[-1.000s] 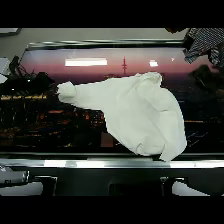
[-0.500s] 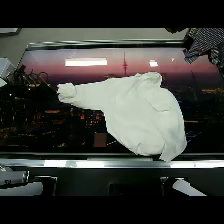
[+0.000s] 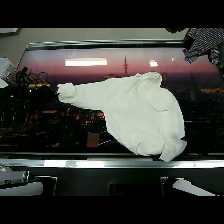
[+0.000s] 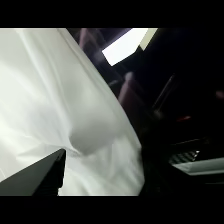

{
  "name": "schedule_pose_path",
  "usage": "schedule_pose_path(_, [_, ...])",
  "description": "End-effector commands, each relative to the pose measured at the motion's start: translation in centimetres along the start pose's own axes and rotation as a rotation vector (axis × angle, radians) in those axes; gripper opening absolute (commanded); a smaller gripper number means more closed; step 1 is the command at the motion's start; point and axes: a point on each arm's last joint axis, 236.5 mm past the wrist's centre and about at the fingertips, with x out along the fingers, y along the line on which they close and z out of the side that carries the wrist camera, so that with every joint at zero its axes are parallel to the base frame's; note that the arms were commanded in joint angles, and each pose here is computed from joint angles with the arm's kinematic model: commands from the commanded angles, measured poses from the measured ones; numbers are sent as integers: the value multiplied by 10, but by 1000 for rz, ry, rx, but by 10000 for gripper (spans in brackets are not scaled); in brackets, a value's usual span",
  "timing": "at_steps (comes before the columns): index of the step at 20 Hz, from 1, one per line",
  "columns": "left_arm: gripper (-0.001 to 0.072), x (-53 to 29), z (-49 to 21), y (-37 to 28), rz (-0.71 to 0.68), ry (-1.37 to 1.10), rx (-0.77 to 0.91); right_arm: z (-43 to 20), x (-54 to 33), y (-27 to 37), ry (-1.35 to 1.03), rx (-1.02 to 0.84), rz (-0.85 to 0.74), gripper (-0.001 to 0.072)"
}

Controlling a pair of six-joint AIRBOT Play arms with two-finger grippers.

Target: Fold the clothes and pants, and hang the long-sleeved shirts on hangers.

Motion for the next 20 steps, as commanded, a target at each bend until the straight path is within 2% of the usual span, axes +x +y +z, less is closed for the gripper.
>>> schedule_pose_path(1, [475,0,2,1,2,-7,3,7,11,7,-8,18,68,531])
schedule_pose_path(3, [475,0,3,0,2,-13,3,9,16,8,-15,33,82,497])
schedule_pose_path(4, [476,1,3,1,2,-12,3,7,18,7,-12,33,83,434])
schedule_pose_path(5, [476,1,3,1,2,-10,2,2,20,8,3,20,88,328])
schedule_pose_path(6, [476,4,1,0,0,-1,2,-5,21,9,28,-3,99,164])
schedule_pose_path(7, [477,9,-4,-2,-6,14,5,-9,21,12,45,-18,108,38])
schedule_pose_path(11, [479,65,-64,-29,-81,153,96,-5,18,26,23,-22,167,38])
schedule_pose_path(12, [546,82,-87,-41,-111,194,117,-2,16,31,9,-19,182,38])
schedule_pose_path(13, [720,98,-111,-51,-138,231,129,-1,15,34,1,-17,194,38])
schedule_pose_path(20, [720,157,-204,-111,-249,340,119,-4,13,43,15,-14,233,38])
